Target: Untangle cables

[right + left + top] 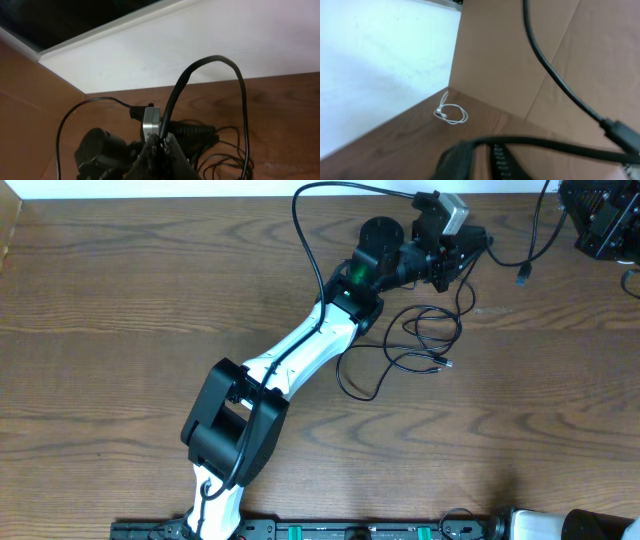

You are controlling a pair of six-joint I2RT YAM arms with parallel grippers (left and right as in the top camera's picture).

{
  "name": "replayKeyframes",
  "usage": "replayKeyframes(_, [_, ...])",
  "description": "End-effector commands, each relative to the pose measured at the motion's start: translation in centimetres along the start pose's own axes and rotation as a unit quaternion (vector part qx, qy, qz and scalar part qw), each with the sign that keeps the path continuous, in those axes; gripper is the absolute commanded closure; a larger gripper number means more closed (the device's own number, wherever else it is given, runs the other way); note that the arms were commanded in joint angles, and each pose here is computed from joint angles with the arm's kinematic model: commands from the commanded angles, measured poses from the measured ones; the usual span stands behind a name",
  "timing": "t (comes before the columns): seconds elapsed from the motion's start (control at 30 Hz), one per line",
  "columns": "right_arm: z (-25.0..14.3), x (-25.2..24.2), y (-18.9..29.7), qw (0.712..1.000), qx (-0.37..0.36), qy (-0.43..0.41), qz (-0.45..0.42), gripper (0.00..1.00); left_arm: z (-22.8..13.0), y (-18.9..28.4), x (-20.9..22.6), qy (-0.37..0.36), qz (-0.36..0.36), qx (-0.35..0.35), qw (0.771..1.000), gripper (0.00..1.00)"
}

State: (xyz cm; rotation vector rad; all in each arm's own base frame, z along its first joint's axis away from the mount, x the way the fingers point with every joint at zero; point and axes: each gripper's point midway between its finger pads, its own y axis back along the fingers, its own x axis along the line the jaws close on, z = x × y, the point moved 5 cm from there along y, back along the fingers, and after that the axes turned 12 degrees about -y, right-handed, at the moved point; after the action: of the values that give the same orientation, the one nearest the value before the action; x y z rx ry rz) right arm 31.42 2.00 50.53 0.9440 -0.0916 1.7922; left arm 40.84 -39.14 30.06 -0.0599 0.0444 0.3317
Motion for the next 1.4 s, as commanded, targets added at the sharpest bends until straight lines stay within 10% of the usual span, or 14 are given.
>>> replayKeyframes(0.0, [0.0, 0.0, 0.0, 1.0, 0.001, 0.011, 0.0, 0.99, 0.2, 0.1, -0.1, -0.012, -0.008, -0.005, 1.0, 0.92])
replayKeyframes(0.4, [-0.8, -2.1, -1.8, 0.999, 0.038, -0.014, -0.03, 0.99, -4.6, 2.7, 3.4, 0.09, 0.031, 0.111, 0.989, 0.92])
replayKeyframes(0.67, [-1.1, -3.3, -3.5, 0.997, 0.065, -0.033, -0.037, 0.99, -11.7, 7.1, 5.5, 0.258, 0.166, 0.271, 0.913, 0.93])
replayKeyframes(0.97, [-1.9, -2.4, -4.4, 0.996, 0.084, -0.018, -0.024, 0.99, -10.3, 6.3, 6.0, 0.382, 0.196, 0.206, 0.88, 0.92])
replayKeyframes(1.13, [-2.1, -2.4, -4.4, 0.996, 0.086, -0.02, -0.026, 0.99, -8.5, 5.5, 6.5, 0.435, 0.198, 0.147, 0.866, 0.68])
replayKeyframes(1.37, [-2.1, -2.4, -4.4, 0.996, 0.087, -0.02, -0.026, 0.99, -7.2, 5.0, 6.8, 0.523, 0.199, 0.093, 0.823, 0.65])
